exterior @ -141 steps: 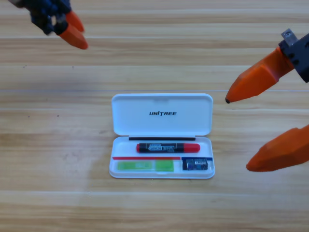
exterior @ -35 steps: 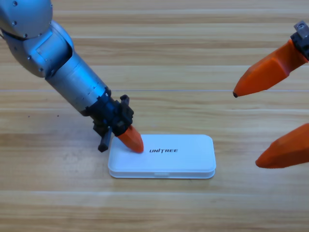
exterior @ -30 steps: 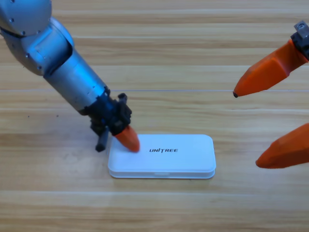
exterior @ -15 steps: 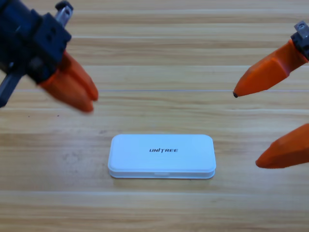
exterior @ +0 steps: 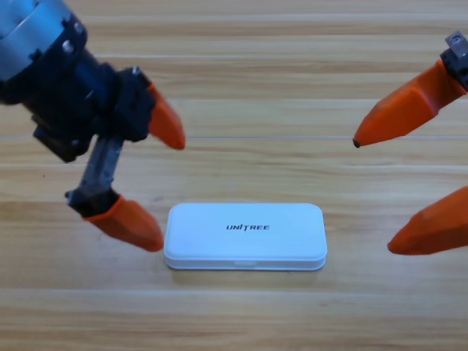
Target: Clean up eraser and pencils
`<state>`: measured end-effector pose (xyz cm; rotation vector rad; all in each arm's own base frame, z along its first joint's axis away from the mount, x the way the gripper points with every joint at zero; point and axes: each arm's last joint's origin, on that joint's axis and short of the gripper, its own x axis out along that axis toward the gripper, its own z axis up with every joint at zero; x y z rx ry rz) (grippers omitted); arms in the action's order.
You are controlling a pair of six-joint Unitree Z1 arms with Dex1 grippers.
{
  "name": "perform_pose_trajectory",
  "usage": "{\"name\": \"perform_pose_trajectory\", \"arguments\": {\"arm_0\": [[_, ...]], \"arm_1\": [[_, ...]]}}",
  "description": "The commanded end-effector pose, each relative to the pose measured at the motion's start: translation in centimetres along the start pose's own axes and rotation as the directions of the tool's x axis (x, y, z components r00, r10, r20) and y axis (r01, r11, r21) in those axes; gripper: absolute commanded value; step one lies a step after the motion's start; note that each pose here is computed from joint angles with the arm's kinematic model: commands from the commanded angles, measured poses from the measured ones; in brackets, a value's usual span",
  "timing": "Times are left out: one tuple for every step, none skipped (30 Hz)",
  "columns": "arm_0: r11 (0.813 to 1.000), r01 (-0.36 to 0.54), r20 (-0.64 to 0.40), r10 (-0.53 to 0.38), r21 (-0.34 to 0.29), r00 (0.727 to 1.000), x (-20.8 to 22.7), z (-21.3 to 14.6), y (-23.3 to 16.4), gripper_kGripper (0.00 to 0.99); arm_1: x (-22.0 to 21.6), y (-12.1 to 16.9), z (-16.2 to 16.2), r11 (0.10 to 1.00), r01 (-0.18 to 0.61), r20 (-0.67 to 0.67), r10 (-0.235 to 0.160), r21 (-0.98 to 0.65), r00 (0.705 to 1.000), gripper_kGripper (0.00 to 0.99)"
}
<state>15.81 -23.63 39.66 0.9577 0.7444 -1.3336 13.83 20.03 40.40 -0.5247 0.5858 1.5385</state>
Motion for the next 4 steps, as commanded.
{"name": "perform_pose_trajectory", "arguments": {"arm_0": [[1.000,-0.023,-0.015,0.022,-0.009,1.000,0.55,0.02,0.08,0.990],[1.000,-0.025,-0.009,0.025,-0.008,1.000,0.43,0.03,0.06,0.990],[0.999,-0.031,-0.004,0.030,-0.012,1.000,0.37,0.07,0.09,0.990],[0.999,-0.037,-0.001,0.037,-0.013,0.999,0.31,0.10,0.11,0.990]], "arm_1": [[0.50,-0.58,-0.92,0.999,-0.002,-0.016,0.003,0.043,1.000,0.983],[0.54,-0.62,-0.92,0.999,-0.003,-0.017,0.004,0.044,1.000,0.983],[0.54,-0.62,-0.92,0.999,-0.003,-0.017,0.004,0.044,1.000,0.983],[0.52,-0.62,-0.88,0.999,-0.002,-0.016,0.003,0.043,1.000,0.983]]}}
